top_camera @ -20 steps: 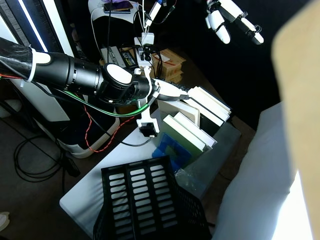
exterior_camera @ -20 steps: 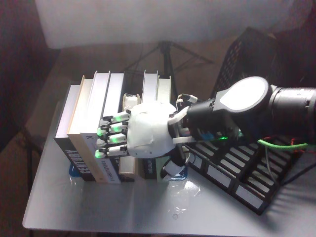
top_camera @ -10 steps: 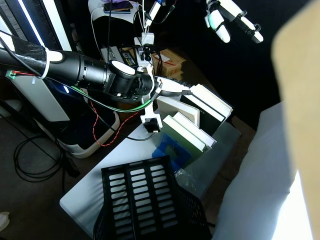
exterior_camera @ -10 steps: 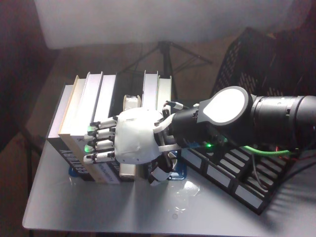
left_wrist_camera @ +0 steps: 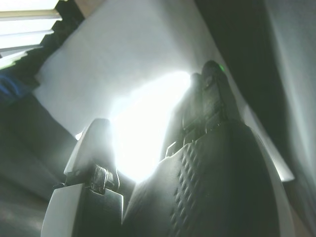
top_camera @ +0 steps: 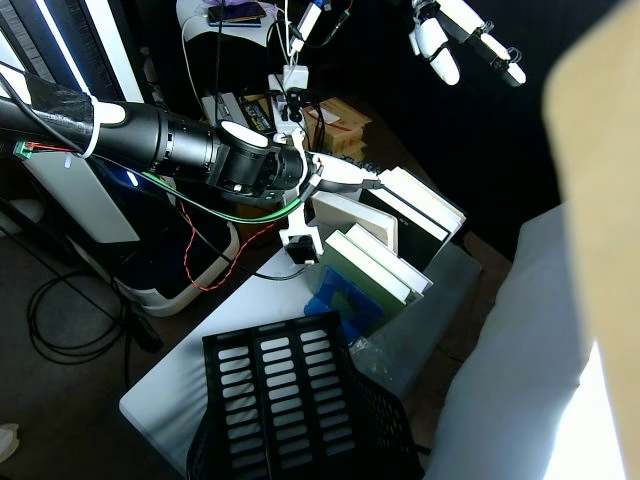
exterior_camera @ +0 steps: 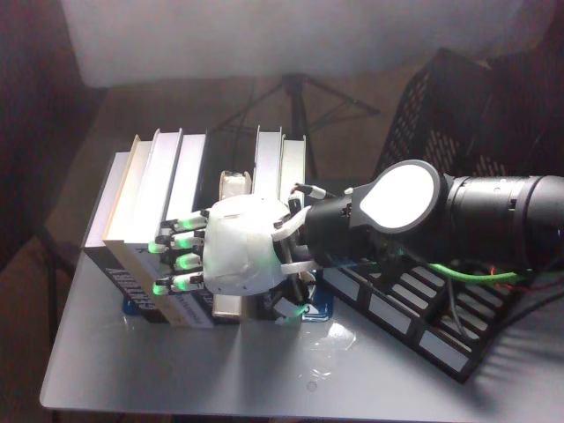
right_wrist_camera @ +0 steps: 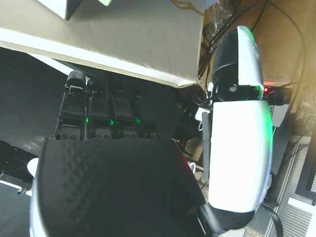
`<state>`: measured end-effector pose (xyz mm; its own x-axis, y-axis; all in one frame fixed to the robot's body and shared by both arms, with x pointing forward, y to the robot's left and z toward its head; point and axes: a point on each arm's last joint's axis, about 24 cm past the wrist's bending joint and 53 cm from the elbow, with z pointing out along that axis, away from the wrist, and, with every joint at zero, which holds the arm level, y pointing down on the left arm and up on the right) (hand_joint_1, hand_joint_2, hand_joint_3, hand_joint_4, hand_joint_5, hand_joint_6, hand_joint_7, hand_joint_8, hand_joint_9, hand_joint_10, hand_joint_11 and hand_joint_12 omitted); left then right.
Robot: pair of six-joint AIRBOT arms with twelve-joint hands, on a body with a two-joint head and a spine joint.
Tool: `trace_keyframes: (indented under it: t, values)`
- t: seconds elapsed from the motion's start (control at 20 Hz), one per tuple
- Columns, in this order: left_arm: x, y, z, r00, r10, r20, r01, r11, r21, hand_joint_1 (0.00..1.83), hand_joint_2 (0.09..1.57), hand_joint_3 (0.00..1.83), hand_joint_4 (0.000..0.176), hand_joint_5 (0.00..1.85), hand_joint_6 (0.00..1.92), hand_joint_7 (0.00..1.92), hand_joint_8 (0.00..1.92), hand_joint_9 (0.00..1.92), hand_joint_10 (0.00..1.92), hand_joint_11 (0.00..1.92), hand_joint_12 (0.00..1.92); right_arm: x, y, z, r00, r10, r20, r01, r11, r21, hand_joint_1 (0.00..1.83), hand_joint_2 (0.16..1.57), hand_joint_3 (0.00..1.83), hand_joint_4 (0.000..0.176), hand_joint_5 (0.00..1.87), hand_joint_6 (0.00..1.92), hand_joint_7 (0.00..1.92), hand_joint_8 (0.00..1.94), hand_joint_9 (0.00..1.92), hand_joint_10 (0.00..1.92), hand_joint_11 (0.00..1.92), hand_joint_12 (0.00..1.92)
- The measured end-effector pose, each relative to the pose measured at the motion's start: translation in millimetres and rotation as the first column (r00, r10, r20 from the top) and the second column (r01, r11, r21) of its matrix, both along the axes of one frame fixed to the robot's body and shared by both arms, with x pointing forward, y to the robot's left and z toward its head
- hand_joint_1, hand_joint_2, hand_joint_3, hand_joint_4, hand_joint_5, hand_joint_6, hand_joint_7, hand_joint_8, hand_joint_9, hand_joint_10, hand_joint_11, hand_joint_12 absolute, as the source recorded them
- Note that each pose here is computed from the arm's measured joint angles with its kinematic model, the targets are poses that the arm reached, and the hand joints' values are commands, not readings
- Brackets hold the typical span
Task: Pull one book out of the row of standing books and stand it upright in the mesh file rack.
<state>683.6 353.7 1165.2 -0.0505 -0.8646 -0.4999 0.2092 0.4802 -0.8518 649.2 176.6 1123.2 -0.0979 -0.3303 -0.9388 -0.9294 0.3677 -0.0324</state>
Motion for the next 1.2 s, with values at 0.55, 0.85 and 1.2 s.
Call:
trace_keyframes:
  t: [0.55, 0.85, 1.2]
  values:
    - [-0.1, -0.9, 0.0, 1.0, -0.003, 0.0, 0.003, 1.0, 0.002, 0.33, 1.55, 0.01, 0.033, 0.0, 0.0, 0.0, 0.0, 0.0, 0.0, 0.0, 0.0, -0.1, 1.0, -7.0, 1.0, -0.004, 0.016, 0.004, 1.0, -0.018, 1.19, 1.18, 0.0, 0.0, 1.01, 0.95, 1.17, 1.77, 1.35, 1.92, 1.36, 1.92]
    - [-0.1, -1.0, 0.1, 1.0, -0.004, 0.001, 0.004, 1.0, 0.002, 0.35, 1.55, 0.0, 0.02, 0.0, 0.0, 0.0, 0.0, 0.0, 0.0, 0.0, 0.0, 0.6, 0.1, -8.5, 1.0, -0.009, 0.013, 0.009, 1.0, -0.024, 1.26, 1.21, 0.0, 0.0, 0.95, 0.88, 1.0, 1.32, 1.17, 1.71, 1.16, 1.92]
    - [-0.2, -1.7, -0.1, 1.0, -0.006, 0.0, 0.006, 1.0, 0.003, 0.36, 1.55, 0.0, 0.019, 0.01, 0.0, 0.0, 0.0, 0.0, 0.0, 0.0, 0.0, 0.8, 0.4, -8.5, 1.0, -0.01, 0.012, 0.01, 1.0, -0.023, 1.26, 1.22, 0.0, 0.0, 0.95, 0.87, 0.96, 1.34, 1.28, 1.81, 1.28, 1.92]
